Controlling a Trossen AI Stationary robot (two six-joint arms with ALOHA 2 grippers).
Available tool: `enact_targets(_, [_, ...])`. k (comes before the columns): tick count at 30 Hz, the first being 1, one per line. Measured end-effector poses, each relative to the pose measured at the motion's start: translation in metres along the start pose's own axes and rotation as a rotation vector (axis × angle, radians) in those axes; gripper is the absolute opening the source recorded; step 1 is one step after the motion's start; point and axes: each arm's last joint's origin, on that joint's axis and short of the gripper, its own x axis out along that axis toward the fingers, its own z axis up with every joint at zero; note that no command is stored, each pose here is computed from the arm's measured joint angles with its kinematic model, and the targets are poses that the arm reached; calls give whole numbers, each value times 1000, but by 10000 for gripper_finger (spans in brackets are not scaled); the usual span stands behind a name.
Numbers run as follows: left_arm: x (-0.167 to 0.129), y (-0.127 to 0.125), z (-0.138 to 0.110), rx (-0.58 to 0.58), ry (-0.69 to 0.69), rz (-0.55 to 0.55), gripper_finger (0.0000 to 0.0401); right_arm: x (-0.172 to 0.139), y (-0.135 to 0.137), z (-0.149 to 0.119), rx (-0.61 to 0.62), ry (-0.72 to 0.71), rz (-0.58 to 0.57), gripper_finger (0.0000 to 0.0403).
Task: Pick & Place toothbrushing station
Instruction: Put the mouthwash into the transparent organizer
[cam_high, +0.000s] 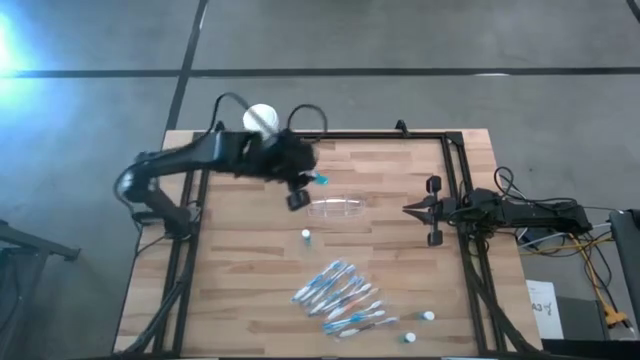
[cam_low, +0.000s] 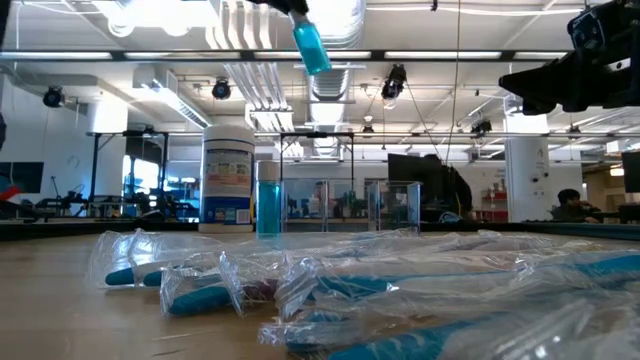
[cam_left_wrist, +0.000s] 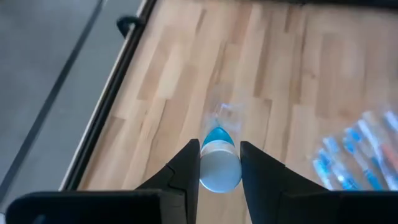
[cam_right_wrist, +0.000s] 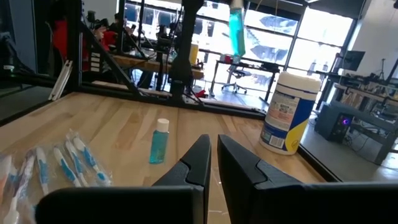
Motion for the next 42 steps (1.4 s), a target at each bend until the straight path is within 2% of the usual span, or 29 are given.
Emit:
enact_targets(7, [47,14,37,34,89,-78,93,0,0,0,-4,0,0,28])
enact_targets(10, [68,16,39,58,127,-96,91,0,0,0,-4,1,0,28])
enact_targets(14, [102,17,29,78,210,-137,91,0,0,0,-4,2,1,28])
enact_targets(22, [141,13,7,85,281,-142,91,0,0,0,-9,2,1,28])
enact_targets(30, [166,9,-12,82,321,-169,90,0,0,0,-12,2,1,28])
enact_targets(38, [182,6,-21,81,303,-170,89,0,0,0,-12,1,0,28])
enact_targets(42, [190,6,-28,87,315,-133,89,0,0,0,-14,1,0,28])
